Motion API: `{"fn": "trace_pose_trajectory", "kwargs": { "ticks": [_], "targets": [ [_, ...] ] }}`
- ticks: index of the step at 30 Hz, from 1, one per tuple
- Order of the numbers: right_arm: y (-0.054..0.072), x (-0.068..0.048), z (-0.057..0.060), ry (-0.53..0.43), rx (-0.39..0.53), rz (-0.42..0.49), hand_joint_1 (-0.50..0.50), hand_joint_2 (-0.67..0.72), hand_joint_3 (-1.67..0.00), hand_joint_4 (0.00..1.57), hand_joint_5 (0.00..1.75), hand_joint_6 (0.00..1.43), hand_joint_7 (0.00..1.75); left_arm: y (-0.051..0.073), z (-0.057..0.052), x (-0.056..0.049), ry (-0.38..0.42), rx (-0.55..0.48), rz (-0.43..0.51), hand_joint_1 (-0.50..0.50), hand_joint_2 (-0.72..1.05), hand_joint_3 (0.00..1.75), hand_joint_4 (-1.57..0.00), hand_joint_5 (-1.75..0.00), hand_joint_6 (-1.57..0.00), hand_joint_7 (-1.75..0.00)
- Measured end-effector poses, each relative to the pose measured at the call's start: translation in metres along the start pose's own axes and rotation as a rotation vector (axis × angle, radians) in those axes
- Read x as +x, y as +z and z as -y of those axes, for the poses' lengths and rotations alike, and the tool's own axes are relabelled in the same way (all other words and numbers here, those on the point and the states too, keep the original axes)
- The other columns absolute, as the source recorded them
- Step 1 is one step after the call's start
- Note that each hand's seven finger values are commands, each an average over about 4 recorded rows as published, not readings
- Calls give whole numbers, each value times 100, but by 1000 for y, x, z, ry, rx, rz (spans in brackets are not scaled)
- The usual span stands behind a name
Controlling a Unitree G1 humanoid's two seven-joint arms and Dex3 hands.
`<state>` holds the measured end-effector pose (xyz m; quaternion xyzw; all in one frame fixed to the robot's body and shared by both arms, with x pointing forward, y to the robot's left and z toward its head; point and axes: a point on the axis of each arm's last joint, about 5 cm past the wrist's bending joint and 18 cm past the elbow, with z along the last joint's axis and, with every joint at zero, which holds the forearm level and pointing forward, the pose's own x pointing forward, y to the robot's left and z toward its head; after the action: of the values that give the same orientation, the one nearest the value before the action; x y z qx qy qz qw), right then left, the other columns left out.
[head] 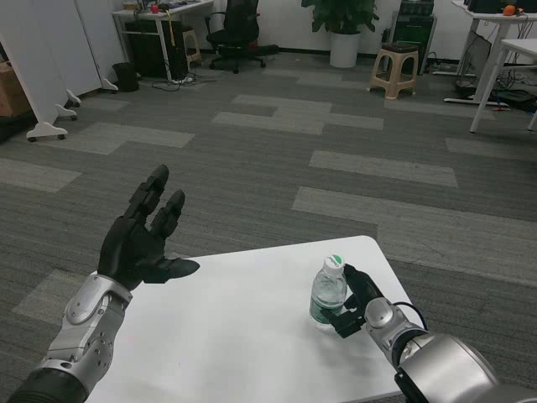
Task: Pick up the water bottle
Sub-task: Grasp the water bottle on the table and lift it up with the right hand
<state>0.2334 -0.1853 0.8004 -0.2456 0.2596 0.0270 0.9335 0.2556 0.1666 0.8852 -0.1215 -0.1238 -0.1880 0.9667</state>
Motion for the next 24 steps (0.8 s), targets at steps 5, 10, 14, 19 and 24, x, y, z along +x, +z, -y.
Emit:
{"fn": "trace_pose_trajectory", "kwargs": {
  "ticks": [5,10,14,19,24],
  "targets": [
    [0,0,0,-5,9,-1,-42,-41,-143,98,165,131,91,0,0,0,0,0,0,-50,25,9,0,0,0,0],
    [0,0,1,-13,27,-4,-45,-41,-141,104,165,131,91,0,0,0,0,0,0,-50,25,9,0,0,0,0],
    [0,0,1,-18,42,-3,-46,-41,-135,105,165,131,91,0,0,0,0,0,0,-50,25,9,0,0,0,0],
    [-2,-1,1,-19,48,7,-44,-41,-135,102,165,131,98,0,0,0,1,0,0,-50,25,9,0,0,0,0],
    [-5,-4,2,-23,70,39,-42,-41,-135,91,165,131,98,0,0,0,1,-1,1,-50,25,9,0,0,0,0]
  ]
}}
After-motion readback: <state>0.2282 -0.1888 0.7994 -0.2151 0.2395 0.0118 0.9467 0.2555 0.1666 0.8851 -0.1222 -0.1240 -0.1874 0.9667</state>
